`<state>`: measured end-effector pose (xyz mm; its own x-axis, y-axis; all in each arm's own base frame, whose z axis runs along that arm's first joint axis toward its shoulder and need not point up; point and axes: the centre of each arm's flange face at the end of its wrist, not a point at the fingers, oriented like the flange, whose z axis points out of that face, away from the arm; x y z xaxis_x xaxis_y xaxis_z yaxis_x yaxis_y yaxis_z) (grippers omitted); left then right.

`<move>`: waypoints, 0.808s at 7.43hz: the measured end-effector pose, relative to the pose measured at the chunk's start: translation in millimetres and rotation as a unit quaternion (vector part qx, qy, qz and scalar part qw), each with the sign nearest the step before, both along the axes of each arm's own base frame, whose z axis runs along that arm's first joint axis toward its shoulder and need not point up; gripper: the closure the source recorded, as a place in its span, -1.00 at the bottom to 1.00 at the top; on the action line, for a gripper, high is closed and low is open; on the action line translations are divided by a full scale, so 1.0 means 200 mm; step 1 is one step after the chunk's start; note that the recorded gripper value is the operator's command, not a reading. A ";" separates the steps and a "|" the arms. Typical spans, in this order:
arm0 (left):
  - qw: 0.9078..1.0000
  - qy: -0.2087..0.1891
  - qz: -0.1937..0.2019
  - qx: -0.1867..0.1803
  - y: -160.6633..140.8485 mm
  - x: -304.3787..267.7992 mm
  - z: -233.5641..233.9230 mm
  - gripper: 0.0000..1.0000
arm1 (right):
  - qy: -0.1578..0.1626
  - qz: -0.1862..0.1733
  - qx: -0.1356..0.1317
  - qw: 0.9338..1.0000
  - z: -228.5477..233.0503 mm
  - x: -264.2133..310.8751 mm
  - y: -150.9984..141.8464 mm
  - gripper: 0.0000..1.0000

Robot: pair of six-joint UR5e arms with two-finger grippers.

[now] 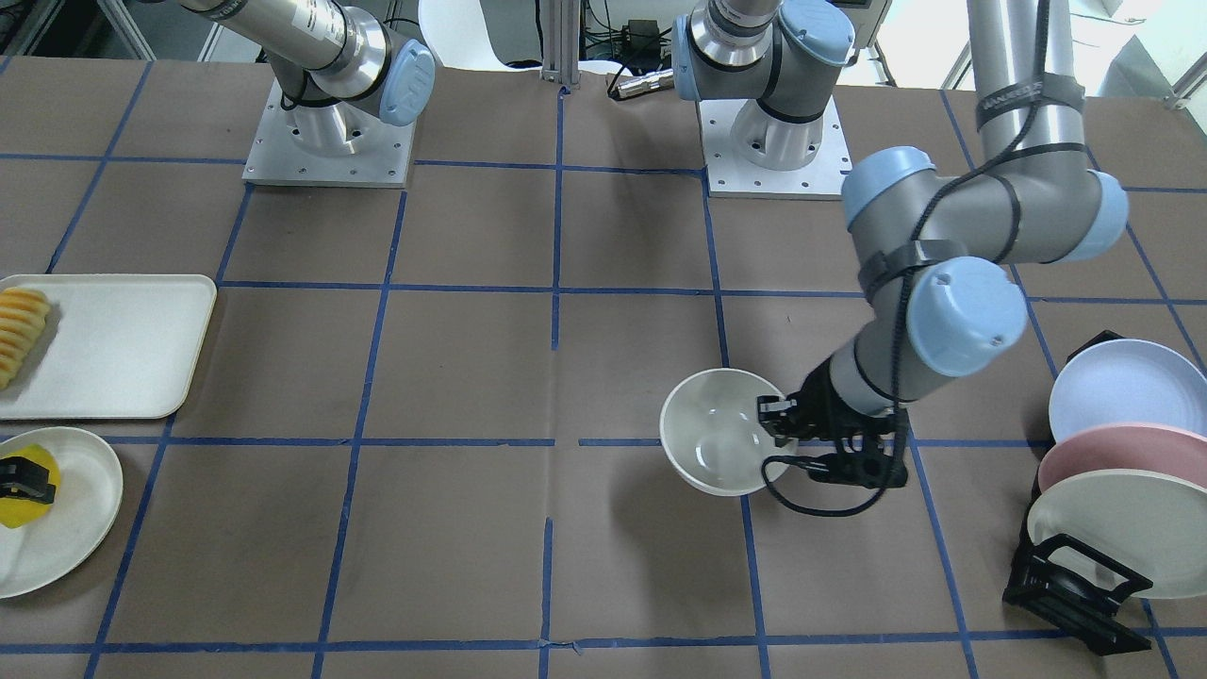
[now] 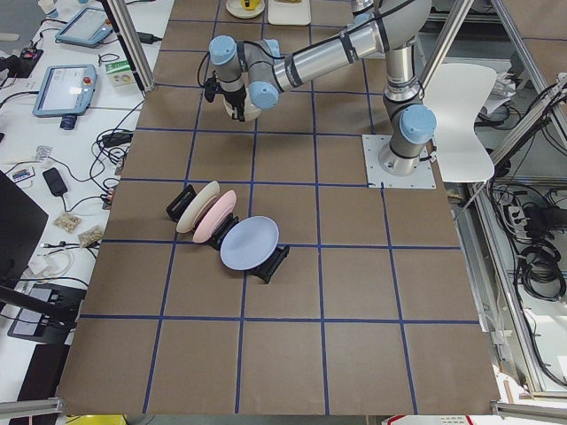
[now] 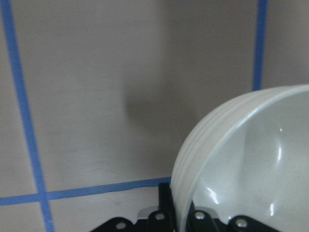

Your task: Place bowl and put lemon in it

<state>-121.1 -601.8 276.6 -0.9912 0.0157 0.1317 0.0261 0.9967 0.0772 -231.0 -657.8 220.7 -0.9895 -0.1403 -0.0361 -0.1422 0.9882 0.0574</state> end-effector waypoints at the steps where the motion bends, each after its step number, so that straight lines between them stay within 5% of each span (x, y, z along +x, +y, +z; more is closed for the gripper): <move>1: 1.000 0.006 0.021 0.008 0.05 -0.25 -0.02 1.00 | 0.009 0.002 -0.010 1.000 0.16 0.04 0.01 0.19; 5: 0.998 0.006 0.056 0.016 0.15 -0.77 -0.24 1.00 | 0.026 0.004 -0.028 0.999 0.74 0.70 0.09 0.19; 6: 0.998 0.005 0.055 0.017 0.15 -0.80 -0.29 -0.02 | 0.025 -0.006 -0.032 0.999 0.76 0.97 0.08 0.19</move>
